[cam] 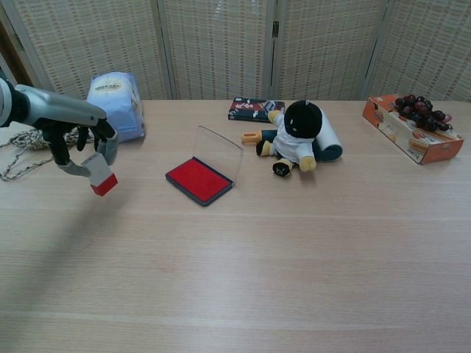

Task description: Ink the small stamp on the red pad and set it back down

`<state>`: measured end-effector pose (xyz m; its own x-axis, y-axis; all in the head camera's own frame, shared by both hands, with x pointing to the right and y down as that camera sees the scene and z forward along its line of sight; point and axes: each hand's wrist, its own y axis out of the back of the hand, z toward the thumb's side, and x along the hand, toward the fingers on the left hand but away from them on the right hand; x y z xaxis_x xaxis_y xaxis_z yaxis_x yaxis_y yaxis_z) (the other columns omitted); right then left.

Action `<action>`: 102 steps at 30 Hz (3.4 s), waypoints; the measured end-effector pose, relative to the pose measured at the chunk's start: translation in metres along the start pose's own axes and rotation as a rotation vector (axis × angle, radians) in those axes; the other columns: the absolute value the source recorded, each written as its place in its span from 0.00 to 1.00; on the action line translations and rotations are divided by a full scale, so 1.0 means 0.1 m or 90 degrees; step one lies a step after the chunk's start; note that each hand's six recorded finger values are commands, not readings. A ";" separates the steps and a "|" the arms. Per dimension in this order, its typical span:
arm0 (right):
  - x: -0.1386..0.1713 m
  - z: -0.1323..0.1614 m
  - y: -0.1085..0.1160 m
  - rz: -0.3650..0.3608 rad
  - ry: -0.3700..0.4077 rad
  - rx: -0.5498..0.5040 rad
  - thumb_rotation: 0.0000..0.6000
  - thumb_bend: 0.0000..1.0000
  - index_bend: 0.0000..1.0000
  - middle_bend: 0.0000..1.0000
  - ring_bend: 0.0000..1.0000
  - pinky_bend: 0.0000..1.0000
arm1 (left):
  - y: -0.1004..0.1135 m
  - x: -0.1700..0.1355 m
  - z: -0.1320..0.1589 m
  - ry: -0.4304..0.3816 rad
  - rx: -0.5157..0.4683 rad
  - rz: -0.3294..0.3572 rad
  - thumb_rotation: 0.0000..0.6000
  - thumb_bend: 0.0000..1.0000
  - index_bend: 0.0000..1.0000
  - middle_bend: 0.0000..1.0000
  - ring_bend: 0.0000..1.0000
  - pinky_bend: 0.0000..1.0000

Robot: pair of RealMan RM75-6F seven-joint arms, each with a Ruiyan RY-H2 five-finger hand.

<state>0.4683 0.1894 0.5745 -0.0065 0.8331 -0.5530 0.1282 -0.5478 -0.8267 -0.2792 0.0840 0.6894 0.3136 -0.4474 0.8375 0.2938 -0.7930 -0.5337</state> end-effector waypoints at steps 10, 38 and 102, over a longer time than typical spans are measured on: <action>0.09 0.04 0.04 0.000 0.026 -0.012 1.00 0.41 0.02 0.00 0.00 0.00 | 0.15 0.00 0.00 0.115 -0.054 0.041 1.00 0.33 0.66 0.45 0.28 0.35; 0.07 -0.10 0.15 0.008 0.029 -0.067 1.00 0.41 0.02 0.00 0.00 0.00 | 0.40 0.60 0.50 0.214 -0.011 0.009 1.00 0.33 0.69 0.50 0.32 0.37; 0.23 -0.38 0.39 -0.023 0.024 -0.120 1.00 0.42 0.02 0.00 0.00 0.00 | 0.40 1.13 1.12 0.154 -0.078 0.023 1.00 0.33 0.69 0.51 0.32 0.38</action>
<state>0.5106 0.1904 0.5333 0.0219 0.8559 -0.5167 0.3127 -0.4967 -0.8096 -0.1314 0.0481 0.7496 0.0922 -0.5509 0.8294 0.1698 -0.8121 -0.5583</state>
